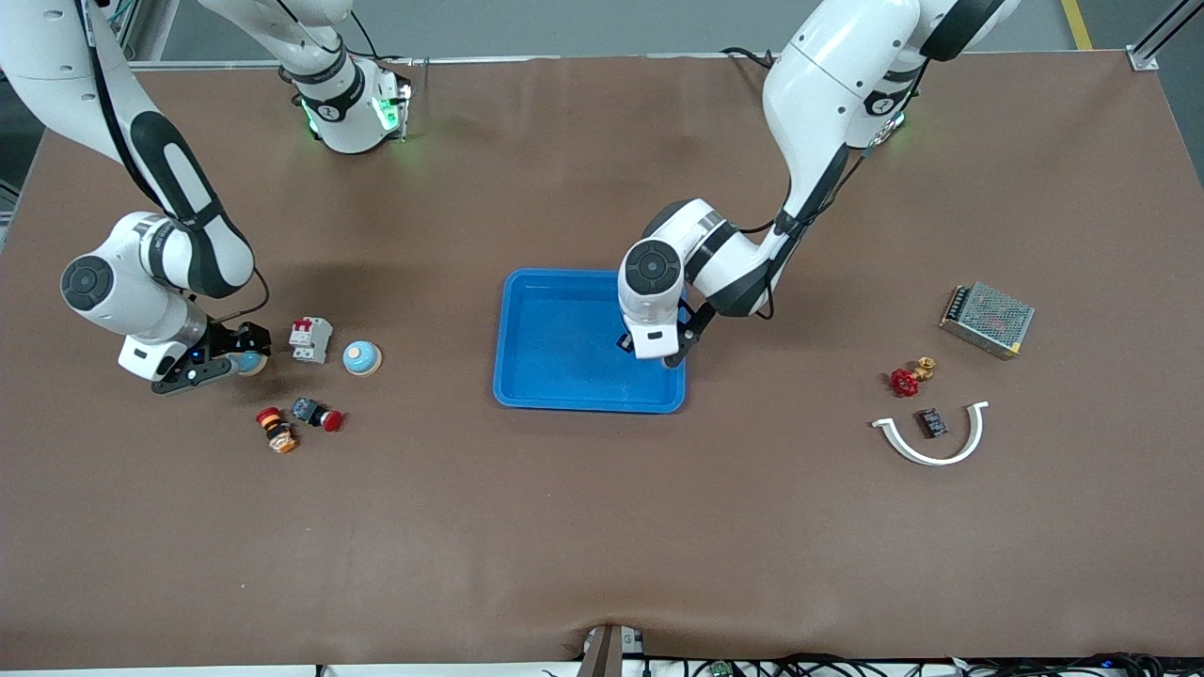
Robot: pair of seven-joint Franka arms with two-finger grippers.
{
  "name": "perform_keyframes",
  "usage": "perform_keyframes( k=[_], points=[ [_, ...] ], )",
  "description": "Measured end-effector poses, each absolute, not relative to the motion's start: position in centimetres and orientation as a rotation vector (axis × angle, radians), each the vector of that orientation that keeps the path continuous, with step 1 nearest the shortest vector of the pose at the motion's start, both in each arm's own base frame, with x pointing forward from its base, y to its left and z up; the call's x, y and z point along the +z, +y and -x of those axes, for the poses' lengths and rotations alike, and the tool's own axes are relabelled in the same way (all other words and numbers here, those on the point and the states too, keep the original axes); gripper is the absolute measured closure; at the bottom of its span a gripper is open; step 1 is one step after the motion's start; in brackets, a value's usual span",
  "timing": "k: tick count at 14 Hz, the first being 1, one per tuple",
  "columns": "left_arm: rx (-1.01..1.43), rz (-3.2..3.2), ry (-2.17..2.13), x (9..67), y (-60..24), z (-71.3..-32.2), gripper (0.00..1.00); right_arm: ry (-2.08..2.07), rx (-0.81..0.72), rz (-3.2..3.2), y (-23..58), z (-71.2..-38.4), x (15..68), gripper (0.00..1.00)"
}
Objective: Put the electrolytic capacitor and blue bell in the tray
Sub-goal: 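Move the capacitor into the tray while the right gripper grasps the bell, then grasp another capacitor with the left gripper while the right gripper lifts the bell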
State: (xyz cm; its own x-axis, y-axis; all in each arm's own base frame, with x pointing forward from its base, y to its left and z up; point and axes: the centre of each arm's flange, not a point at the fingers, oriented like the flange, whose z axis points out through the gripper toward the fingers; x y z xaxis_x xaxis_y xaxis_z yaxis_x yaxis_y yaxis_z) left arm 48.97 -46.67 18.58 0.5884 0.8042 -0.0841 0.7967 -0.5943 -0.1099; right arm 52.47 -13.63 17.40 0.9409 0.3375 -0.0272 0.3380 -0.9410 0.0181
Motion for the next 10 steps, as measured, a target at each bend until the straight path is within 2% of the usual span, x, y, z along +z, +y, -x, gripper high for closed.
perform_keyframes(
  k=[5, 6, 7, 9, 10],
  points=[
    [0.156, 2.756, -1.483, 21.2, -47.0, -51.0, 0.02, 0.535, -0.036, -3.072, -13.6, -52.5, 17.3, 0.00],
    [0.144, 2.760, -1.507, 22.1, -46.8, -51.7, 0.00, 0.535, -0.038, -3.073, -13.6, -52.5, 17.3, 0.00],
    [0.127, 2.761, -1.534, 23.2, -46.3, -52.6, 0.00, 0.535, -0.039, -3.073, -13.6, -52.4, 17.2, 0.06],
    [0.095, 2.732, -1.598, 26.1, -43.2, -55.3, 0.00, 0.535, -0.038, -3.073, -13.6, -52.5, 17.2, 0.30],
    [0.086, 2.726, -1.601, 27.8, -40.9, -56.9, 0.00, 0.535, -0.036, -3.072, -13.7, -52.5, 17.3, 0.33]
  ],
)
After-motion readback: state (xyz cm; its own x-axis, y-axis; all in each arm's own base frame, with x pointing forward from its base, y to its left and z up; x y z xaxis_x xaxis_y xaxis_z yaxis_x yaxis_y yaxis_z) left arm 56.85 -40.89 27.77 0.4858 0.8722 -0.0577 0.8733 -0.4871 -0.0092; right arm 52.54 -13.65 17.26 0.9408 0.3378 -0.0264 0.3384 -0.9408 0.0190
